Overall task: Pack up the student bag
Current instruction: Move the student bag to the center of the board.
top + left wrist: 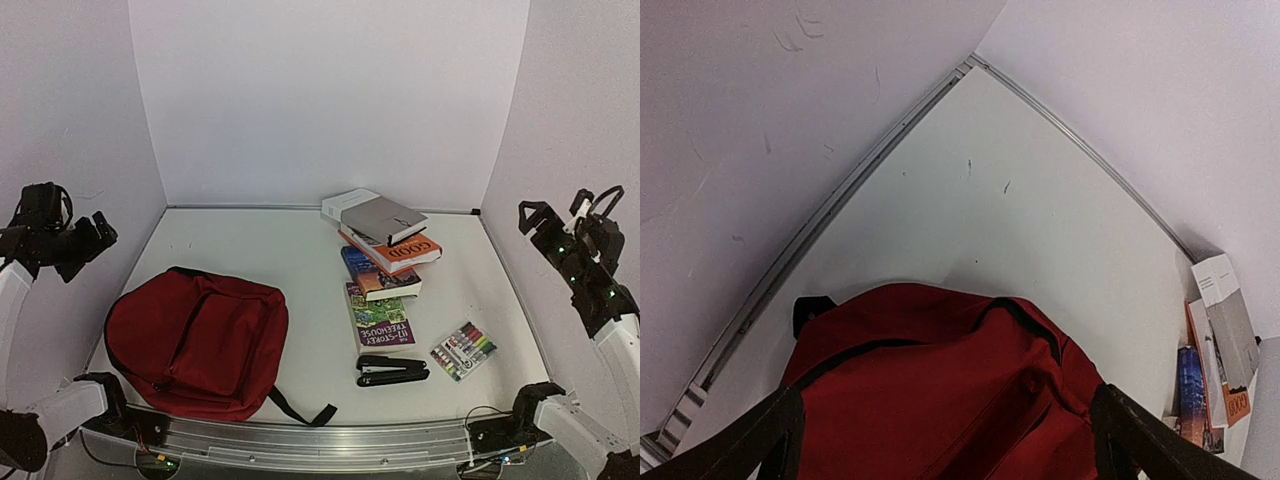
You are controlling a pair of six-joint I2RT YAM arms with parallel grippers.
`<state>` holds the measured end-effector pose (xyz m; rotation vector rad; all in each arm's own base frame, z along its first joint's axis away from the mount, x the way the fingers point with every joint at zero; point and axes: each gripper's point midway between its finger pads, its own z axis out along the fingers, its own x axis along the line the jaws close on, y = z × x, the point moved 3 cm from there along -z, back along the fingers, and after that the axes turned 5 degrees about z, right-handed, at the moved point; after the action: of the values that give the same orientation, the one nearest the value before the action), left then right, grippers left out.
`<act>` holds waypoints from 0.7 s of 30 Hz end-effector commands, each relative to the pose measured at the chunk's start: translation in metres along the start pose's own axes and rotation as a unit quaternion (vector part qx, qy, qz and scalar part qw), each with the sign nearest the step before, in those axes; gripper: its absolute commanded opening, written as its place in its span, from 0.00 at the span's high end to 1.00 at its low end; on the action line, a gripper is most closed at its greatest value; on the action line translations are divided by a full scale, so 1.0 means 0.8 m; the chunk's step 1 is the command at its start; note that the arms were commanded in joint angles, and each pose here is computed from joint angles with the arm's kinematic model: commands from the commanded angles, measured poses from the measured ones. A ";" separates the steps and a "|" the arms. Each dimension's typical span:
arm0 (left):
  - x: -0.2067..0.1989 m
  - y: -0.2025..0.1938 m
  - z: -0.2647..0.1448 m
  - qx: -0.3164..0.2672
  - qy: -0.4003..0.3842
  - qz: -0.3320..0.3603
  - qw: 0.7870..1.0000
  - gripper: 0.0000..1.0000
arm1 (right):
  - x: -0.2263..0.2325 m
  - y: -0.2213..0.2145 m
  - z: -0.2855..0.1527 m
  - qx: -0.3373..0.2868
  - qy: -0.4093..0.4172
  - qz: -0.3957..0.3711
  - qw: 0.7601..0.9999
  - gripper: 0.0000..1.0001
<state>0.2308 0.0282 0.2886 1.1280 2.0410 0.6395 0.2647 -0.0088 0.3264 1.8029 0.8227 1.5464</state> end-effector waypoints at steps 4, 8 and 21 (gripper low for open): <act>-0.029 -0.010 -0.004 0.041 -0.075 0.035 0.996 0.00 | 0.031 0.014 0.002 0.050 0.017 -0.057 0.997 0.02; -0.042 -0.018 -0.004 0.055 -0.117 0.048 0.990 0.00 | 0.043 0.012 0.000 0.087 0.031 -0.061 0.994 0.02; -0.070 -0.079 0.035 0.167 -0.241 -0.010 0.956 0.04 | 0.078 -0.089 -0.003 0.237 0.105 0.014 0.966 0.07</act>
<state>0.2370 -0.0378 0.2489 1.3213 1.8193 0.0916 0.2725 0.0571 0.3137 1.9619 1.2934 1.5984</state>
